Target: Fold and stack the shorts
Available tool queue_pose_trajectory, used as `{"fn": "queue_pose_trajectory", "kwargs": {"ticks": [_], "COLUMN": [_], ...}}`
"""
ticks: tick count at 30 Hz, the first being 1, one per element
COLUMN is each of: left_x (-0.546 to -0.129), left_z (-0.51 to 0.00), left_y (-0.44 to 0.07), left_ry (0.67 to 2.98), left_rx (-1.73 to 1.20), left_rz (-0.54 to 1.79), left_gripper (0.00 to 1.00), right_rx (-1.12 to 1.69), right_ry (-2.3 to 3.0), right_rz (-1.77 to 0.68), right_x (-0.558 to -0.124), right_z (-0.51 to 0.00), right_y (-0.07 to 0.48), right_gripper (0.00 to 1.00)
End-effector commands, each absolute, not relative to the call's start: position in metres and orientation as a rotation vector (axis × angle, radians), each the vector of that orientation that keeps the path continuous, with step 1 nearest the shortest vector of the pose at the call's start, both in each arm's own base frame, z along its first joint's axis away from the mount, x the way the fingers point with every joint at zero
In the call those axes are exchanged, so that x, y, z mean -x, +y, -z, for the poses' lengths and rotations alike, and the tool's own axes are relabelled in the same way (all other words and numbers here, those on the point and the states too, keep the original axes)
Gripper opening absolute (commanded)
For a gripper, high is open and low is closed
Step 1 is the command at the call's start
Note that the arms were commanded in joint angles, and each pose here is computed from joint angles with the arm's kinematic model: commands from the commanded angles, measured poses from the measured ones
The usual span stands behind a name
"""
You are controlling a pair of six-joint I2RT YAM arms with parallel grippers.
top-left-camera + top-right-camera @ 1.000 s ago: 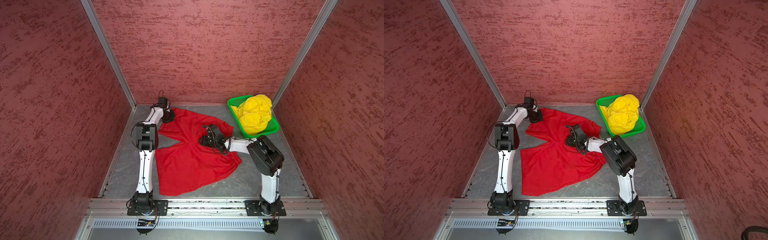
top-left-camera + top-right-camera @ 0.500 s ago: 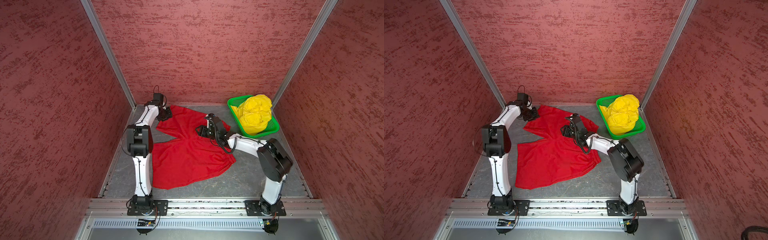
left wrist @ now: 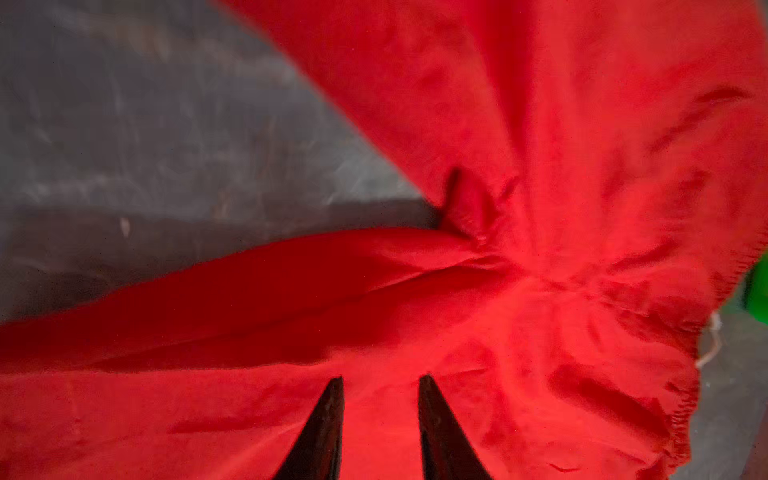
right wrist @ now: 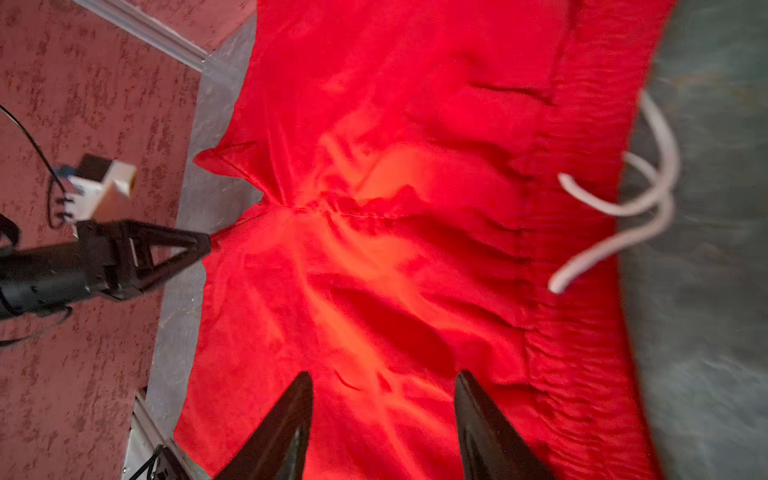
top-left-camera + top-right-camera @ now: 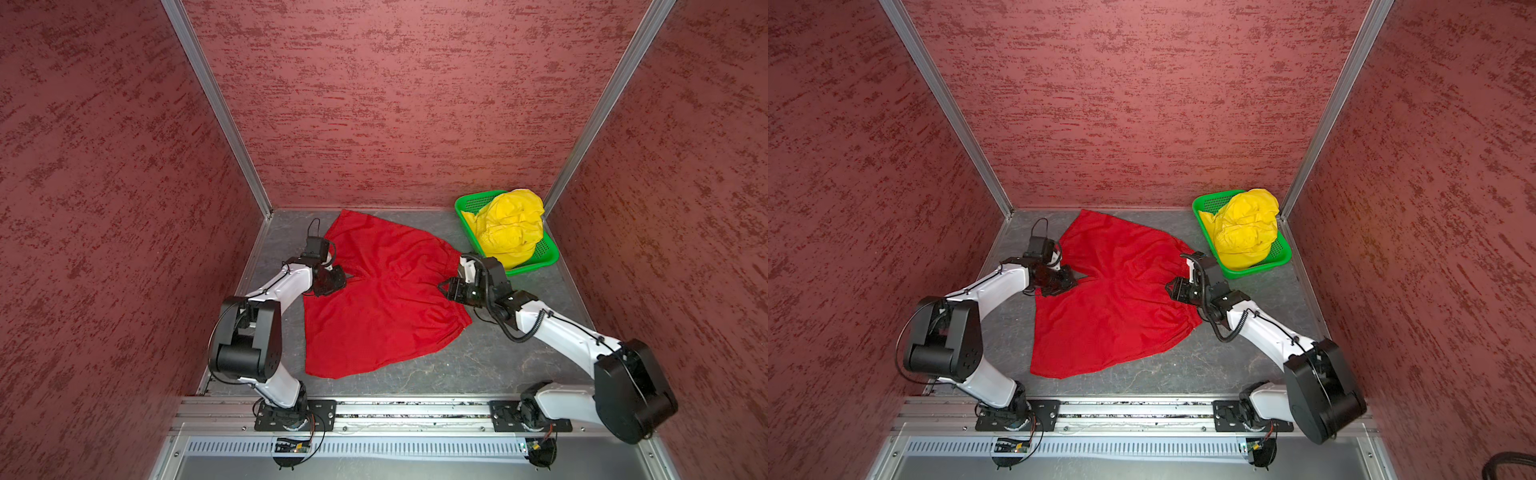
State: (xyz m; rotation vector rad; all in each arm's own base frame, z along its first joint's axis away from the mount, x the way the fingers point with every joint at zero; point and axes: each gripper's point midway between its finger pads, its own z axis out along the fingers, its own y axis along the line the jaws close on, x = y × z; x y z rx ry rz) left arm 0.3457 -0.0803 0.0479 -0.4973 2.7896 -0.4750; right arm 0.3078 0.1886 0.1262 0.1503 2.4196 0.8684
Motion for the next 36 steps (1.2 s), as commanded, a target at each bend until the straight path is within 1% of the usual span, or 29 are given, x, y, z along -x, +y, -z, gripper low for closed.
{"fn": "queue_pose_trajectory", "kwargs": {"ticks": [1,5,12,17,23,26,27,28,30,32,35,36], "left_x": [-0.359,-0.362,-0.382,-0.395,-0.396,-0.395,-0.394,-0.393,-0.393,-0.394,-0.396,-0.396], "left_z": [-0.041,-0.017,0.005,0.003,-0.002,-0.004,-0.004,-0.005,-0.007,-0.014,-0.032,-0.040], "left_y": [-0.081,-0.077,-0.081,-0.087,-0.088,-0.088,-0.088,-0.088,-0.088,-0.087,-0.085,-0.085], "left_ry": [2.739,2.795,2.831,2.829,2.823,2.819,2.818,2.818,2.815,2.805,2.773,2.759], "left_rx": [0.535,0.536,0.535,0.516,0.503,0.502,0.501,0.501,0.501,0.495,0.484,0.478], "left_rz": [0.495,0.435,0.440,0.454,0.453,0.454,0.459,0.461,0.458,0.455,0.449,0.451], "left_gripper": [0.31,0.29,0.28,0.28,0.28,0.28,0.28,0.28,0.28,0.29,0.37,0.40], "right_rx": [-0.244,-0.398,-0.632,-0.700,-0.758,-0.752,-0.747,-0.749,-0.740,-0.727,-0.718,-0.713], "right_ry": [2.488,2.524,2.538,2.487,2.436,2.432,2.424,2.418,2.405,2.393,2.378,2.369], "right_rz": [-0.796,-0.767,-0.894,-1.083,-1.217,-1.261,-1.274,-1.282,-1.297,-1.299,-1.285,-1.282], "right_x": [-0.286,-0.274,-0.261,-0.261,-0.266,-0.268,-0.269,-0.270,-0.273,-0.275,-0.275,-0.275], "right_z": [-0.111,-0.092,-0.055,-0.049,-0.043,-0.040,-0.041,-0.040,-0.041,-0.043,-0.048,-0.050], "right_y": [0.160,0.132,0.114,0.130,0.141,0.149,0.151,0.152,0.155,0.156,0.155,0.155], "right_gripper": [0.60,0.63,0.63,0.62,0.61,0.59,0.57,0.52,0.31,0.18,0.03,0.00]}}
